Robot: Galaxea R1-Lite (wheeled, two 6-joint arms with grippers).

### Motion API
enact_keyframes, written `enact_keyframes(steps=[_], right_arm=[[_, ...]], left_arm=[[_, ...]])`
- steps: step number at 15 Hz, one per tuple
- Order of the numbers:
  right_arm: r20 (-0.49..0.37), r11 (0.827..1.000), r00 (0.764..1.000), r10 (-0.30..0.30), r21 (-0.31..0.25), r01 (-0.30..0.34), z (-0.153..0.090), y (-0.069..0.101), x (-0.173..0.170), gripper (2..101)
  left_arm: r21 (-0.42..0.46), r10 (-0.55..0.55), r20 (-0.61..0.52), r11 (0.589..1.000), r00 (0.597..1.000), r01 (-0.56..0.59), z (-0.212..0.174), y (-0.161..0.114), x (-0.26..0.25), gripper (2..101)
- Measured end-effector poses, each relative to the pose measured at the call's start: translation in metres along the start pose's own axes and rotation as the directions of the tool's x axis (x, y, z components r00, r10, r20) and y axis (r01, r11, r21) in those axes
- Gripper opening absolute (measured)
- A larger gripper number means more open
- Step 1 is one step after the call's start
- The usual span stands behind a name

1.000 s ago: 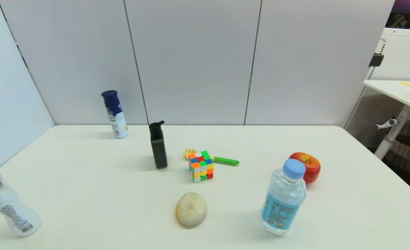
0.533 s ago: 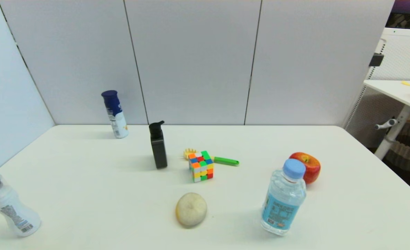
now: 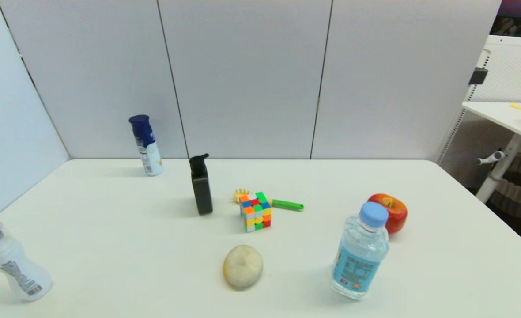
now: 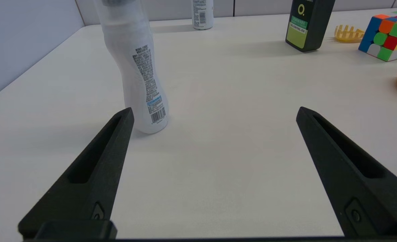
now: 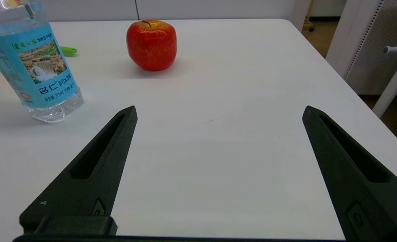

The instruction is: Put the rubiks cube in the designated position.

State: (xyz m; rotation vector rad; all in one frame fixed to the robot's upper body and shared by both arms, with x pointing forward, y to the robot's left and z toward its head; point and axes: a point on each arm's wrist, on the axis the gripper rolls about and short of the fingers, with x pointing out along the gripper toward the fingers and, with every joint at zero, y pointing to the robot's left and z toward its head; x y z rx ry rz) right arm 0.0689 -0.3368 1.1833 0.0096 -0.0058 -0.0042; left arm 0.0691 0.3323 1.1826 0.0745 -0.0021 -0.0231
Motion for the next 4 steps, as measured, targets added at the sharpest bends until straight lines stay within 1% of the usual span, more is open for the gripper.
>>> enact_keyframes(steps=[4], right_arm=[[0.007,1.0,1.0,0.002,0.002,-0.002,0.0007,0.0,0.0,97.3]], left_arm=[[0.0,0.0,0.0,1.0,1.0,0.0,0.0,0.0,0.0,97.8]])
